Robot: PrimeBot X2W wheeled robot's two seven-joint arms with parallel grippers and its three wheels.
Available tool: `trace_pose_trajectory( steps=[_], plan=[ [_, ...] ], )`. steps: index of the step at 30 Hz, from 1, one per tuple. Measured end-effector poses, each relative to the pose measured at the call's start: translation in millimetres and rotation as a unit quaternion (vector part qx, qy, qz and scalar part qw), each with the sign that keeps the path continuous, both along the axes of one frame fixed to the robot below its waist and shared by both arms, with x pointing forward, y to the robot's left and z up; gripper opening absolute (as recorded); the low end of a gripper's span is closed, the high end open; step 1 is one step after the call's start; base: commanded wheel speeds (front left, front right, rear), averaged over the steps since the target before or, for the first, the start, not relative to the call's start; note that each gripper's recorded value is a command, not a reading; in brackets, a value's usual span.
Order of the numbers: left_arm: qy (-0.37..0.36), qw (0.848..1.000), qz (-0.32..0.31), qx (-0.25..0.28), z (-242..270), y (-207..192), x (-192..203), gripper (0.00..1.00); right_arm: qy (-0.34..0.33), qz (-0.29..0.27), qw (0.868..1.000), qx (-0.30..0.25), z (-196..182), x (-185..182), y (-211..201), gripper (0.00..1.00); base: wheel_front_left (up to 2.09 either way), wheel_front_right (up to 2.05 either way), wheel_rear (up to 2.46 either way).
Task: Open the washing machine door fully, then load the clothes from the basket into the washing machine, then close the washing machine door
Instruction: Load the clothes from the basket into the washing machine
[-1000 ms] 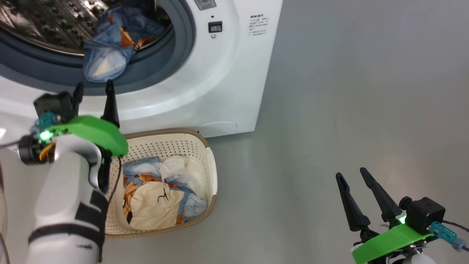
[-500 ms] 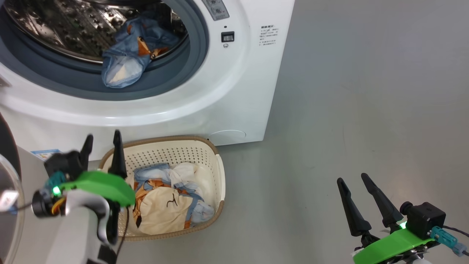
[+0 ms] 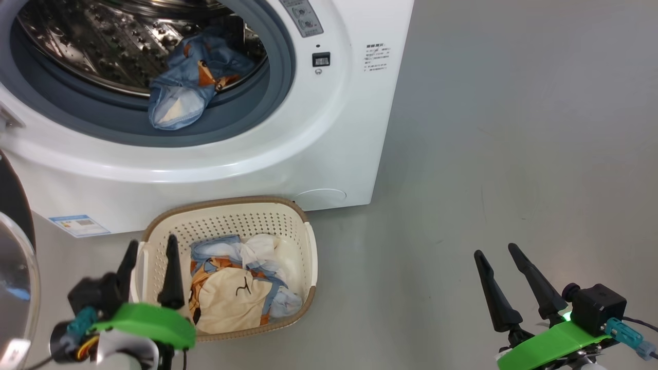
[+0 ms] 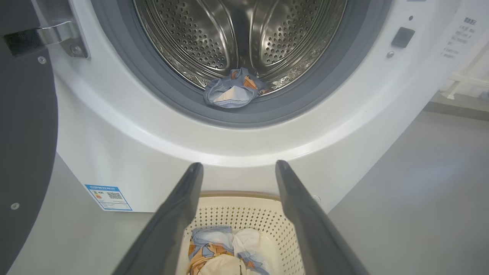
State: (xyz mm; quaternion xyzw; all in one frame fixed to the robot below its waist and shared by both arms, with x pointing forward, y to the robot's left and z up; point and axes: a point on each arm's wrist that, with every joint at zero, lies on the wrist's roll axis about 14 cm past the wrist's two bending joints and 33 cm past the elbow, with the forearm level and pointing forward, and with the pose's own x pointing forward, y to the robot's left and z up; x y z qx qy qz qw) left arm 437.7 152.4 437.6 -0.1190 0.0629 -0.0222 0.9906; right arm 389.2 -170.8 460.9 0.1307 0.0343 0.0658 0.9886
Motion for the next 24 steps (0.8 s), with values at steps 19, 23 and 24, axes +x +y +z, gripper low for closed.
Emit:
trace_pose_trajectory(
  steps=[19,23,24],
  plan=[
    [0.033,0.999,0.020,0.019,-13,17,-51,1.00,-0.001,0.001,1.000,-0.006,1,-4,-3,1.00,0.00,0.00,0.00],
    [0.035,0.999,0.023,0.018,-12,16,-54,1.00,0.001,0.000,1.000,-0.006,0,-4,-3,1.00,0.00,0.00,0.00],
    [0.036,0.999,0.023,0.017,-11,16,-54,1.00,0.001,0.000,1.000,-0.006,0,-4,-4,1.00,0.00,0.00,0.00]
  ],
)
